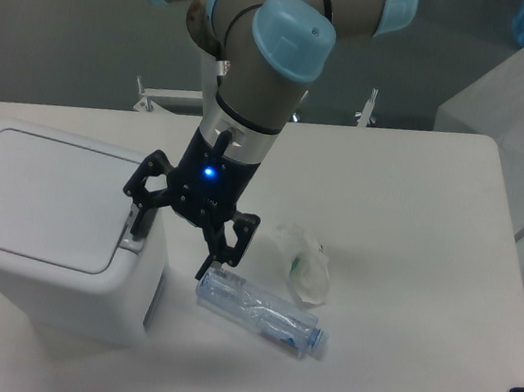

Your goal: Open the trash can

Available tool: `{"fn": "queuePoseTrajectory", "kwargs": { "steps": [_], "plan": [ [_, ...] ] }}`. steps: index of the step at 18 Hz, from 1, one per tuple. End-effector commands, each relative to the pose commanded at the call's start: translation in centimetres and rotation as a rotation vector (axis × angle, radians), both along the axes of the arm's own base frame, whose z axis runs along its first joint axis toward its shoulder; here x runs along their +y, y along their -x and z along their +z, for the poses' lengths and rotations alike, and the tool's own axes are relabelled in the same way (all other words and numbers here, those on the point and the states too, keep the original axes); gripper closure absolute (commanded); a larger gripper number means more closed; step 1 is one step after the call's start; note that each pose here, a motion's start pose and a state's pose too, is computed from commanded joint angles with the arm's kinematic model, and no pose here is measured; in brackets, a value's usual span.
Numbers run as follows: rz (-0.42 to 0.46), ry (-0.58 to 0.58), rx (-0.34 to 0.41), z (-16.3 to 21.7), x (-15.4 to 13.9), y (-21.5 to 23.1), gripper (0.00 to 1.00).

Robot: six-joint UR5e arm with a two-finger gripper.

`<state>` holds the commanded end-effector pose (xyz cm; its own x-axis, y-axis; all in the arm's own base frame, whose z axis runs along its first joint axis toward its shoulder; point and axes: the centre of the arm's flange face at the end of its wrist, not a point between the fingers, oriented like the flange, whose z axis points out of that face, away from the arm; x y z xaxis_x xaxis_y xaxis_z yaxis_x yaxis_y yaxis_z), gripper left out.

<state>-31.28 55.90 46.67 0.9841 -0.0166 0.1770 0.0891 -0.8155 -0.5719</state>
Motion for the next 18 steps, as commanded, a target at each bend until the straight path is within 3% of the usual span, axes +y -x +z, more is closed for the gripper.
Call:
{"fn": "queuePoseTrajectory", "kwargs": {
  "steps": [10,14,18],
  "plan": [
    [0.008,-0.023,0.032,1.7,-0.4,1.1,0.00],
    [0.072,-0.031,0.097,3.2,-3.5,6.0,0.00],
    [0.048,0.043,0.212,0.3,-7.3,12.6,0.00]
  ]
}}
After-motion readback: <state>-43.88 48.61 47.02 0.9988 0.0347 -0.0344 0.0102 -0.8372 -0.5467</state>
